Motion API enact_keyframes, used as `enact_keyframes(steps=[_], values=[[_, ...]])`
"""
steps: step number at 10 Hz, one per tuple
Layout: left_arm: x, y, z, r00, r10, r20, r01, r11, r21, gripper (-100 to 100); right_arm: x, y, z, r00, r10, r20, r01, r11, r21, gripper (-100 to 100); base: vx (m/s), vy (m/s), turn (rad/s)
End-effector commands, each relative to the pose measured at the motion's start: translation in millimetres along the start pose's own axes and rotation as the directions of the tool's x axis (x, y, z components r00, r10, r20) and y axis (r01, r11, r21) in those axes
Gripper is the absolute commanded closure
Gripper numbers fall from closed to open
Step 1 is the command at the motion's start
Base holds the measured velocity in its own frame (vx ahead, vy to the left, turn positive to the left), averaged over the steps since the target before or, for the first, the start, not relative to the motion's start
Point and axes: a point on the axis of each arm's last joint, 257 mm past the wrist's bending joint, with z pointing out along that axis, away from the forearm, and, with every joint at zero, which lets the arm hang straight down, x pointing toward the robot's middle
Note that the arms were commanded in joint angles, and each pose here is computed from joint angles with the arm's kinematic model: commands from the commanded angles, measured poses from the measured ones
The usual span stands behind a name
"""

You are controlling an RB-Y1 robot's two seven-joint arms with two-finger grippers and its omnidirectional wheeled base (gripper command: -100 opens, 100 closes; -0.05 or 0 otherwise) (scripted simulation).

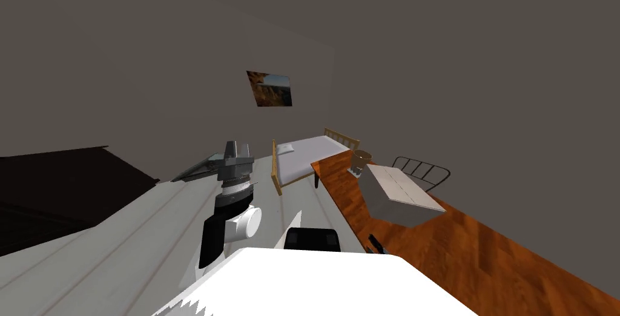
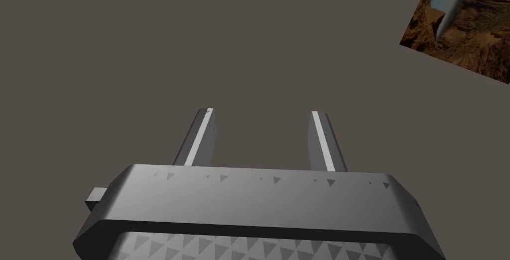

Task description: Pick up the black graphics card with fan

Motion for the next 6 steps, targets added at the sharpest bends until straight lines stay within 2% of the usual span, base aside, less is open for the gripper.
enact_keyframes(steps=[1,2,3,4,5,6], values=[[0.0,0,0.0,1.000,0.000,0.000,0.000,1.000,0.000,0,22,-12,-6.3,0.999,-0.015,-0.051,0.016,1.000,0.024,-100,0.052,-0.013,0.151],[-0.1,0,0.0,1.000,0.000,0.000,0.000,1.000,0.000,0,48,-23,-15.8,0.992,-0.051,-0.116,0.056,0.998,0.042,-100,0.058,-0.017,0.283],[0.0,0,0.0,1.000,0.000,0.000,0.000,1.000,0.000,0,77,-37,-28.7,0.979,-0.079,-0.188,0.092,0.994,0.061,-100,0.099,-0.016,0.461],[0.0,0,0.0,1.000,0.000,0.000,0.000,1.000,0.000,0,80,-39,-30.7,0.978,-0.076,-0.196,0.090,0.994,0.066,-100,0.088,-0.024,0.158],[-0.1,0,-0.1,1.000,0.000,0.000,0.000,1.000,0.000,0,107,-51,-45.0,0.959,-0.100,-0.264,0.125,0.989,0.078,-100,0.074,-0.007,0.285],[0.0,0,0.0,1.000,0.000,0.000,0.000,1.000,0.000,0,107,-51,-45.0,0.959,-0.100,-0.264,0.125,0.989,0.078,-100,0.060,-0.011,0.114]])
